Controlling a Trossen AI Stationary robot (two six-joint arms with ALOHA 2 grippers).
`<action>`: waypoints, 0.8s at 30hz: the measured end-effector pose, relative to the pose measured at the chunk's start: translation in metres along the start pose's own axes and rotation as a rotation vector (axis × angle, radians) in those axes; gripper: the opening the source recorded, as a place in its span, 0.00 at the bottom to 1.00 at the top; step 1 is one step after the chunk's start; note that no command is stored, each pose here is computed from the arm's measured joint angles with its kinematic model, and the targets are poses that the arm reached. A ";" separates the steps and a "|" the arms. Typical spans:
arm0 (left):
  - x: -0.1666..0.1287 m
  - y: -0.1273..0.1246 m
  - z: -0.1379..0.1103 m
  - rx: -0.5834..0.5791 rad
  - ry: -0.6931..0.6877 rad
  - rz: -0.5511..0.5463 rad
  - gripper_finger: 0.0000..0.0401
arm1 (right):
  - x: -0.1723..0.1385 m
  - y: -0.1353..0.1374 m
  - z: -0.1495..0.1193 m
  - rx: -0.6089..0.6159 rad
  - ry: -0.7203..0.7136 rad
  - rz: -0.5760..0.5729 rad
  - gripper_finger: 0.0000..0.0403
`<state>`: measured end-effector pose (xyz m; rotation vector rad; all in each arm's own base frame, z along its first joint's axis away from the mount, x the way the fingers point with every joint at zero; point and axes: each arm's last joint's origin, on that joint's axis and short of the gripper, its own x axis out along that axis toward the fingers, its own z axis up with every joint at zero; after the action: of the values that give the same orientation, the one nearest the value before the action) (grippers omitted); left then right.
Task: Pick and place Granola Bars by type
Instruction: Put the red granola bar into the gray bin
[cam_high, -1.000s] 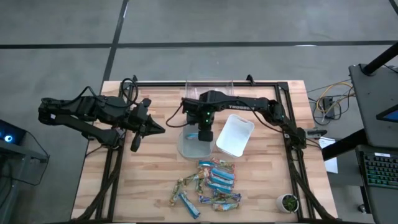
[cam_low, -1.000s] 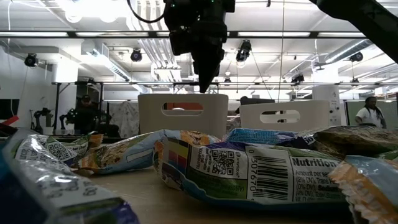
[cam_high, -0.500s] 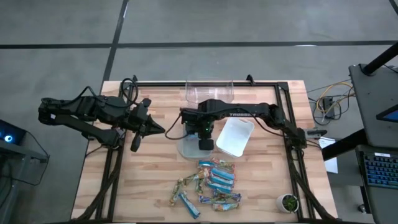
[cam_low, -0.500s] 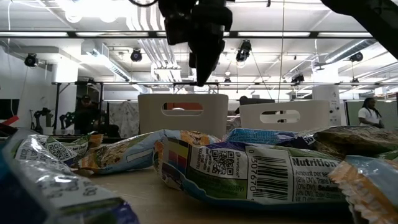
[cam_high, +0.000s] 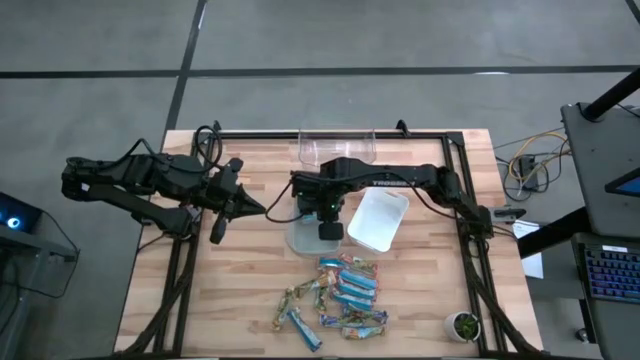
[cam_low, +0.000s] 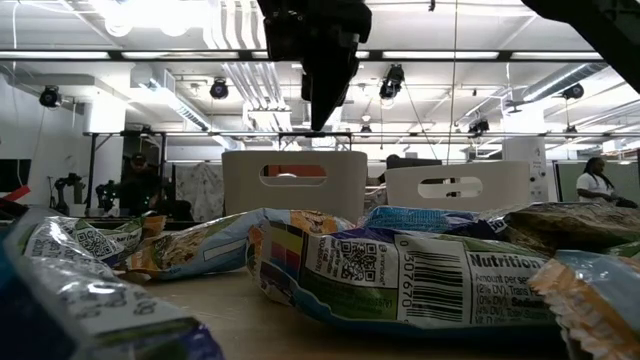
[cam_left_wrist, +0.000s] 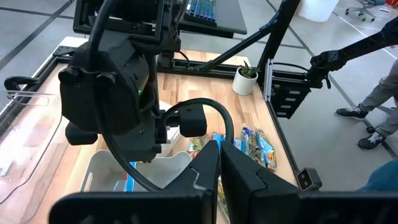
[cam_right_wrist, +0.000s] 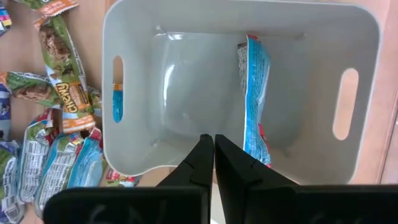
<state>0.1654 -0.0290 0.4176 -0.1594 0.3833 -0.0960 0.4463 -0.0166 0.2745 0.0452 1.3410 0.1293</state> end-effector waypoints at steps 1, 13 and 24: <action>0.000 0.000 0.000 0.000 0.000 0.000 0.00 | 0.000 0.000 0.000 0.000 0.000 0.000 0.02; 0.000 0.000 0.000 -0.001 0.000 0.000 0.00 | 0.008 -0.003 -0.002 -0.005 0.024 -0.005 0.24; 0.000 0.000 0.000 -0.002 0.000 0.001 0.00 | 0.036 -0.012 -0.008 -0.044 0.070 -0.098 0.51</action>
<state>0.1654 -0.0289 0.4176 -0.1608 0.3833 -0.0952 0.4474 -0.0248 0.2361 -0.0628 1.4074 0.0778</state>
